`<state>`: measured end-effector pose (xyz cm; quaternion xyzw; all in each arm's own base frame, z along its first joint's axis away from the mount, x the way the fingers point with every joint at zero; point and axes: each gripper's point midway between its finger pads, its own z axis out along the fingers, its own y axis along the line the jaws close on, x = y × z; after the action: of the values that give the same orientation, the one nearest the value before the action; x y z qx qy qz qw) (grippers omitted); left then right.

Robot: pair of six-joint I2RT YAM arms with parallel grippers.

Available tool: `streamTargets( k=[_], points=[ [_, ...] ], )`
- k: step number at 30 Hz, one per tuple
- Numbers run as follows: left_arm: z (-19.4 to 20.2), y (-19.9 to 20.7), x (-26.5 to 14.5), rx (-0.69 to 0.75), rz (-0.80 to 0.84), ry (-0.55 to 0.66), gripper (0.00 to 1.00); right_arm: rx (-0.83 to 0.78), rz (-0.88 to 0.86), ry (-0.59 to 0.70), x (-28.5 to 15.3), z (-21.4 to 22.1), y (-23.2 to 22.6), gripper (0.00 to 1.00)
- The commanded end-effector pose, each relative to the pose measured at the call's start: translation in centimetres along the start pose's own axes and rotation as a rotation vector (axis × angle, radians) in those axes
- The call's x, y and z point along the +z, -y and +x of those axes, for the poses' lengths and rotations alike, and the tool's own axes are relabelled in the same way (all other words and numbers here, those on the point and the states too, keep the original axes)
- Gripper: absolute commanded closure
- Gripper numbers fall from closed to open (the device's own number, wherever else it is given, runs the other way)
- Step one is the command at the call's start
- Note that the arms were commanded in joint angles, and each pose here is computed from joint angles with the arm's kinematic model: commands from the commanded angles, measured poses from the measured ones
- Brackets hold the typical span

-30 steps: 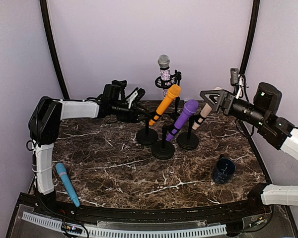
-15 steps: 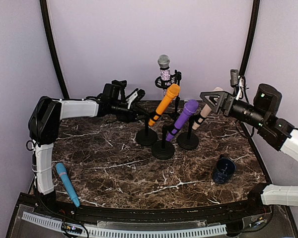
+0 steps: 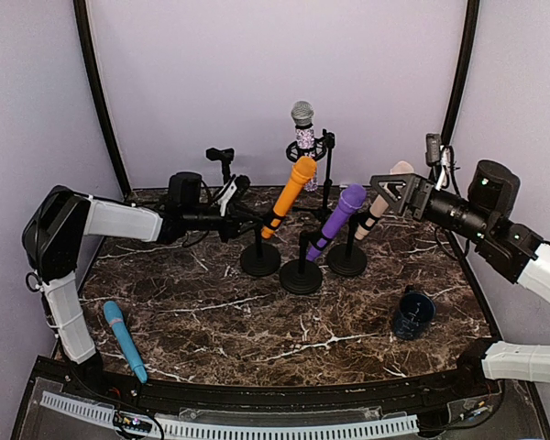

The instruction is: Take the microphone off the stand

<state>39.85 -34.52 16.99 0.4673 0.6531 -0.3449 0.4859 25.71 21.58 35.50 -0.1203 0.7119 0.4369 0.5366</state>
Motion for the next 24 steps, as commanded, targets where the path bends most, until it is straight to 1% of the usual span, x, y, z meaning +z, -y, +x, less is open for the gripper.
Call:
streamTargets(
  k=[1, 11, 15, 16, 17, 20, 24],
  points=[
    [-2.3, 1.1, -2.0, -0.008, -0.058, 0.09, 0.99, -0.021, -0.01, 0.039, 0.1, -1.1, -0.2, 0.01],
    [-1.6, 5.1, -4.2, -0.064, -0.044, 0.097, 1.0, -0.015, -0.092, 0.066, 0.4, -3.1, -2.5, 0.01],
    [-1.7, 7.0, -5.3, -0.079, -0.023, 0.102, 1.0, -0.019, -0.105, 0.05, 1.1, -3.1, -3.1, 0.01],
    [-1.1, 7.5, -5.4, -0.088, -0.017, 0.088, 1.0, -0.018, -0.106, 0.046, 1.3, -3.2, -3.3, 0.01],
    [-1.4, 7.9, -5.7, -0.082, -0.016, 0.095, 1.0, -0.016, -0.107, 0.044, 1.5, -3.5, -3.6, 0.01],
    [-0.9, 9.7, -6.0, -0.094, 0.006, 0.085, 1.0, -0.027, -0.118, 0.031, 2.2, -4.3, -5.1, 0.01],
    [-0.6, 11.9, -6.3, -0.11, 0.035, 0.075, 1.0, -0.048, -0.091, -0.007, 3.2, -4.4, -6.3, 0.01]
  ],
)
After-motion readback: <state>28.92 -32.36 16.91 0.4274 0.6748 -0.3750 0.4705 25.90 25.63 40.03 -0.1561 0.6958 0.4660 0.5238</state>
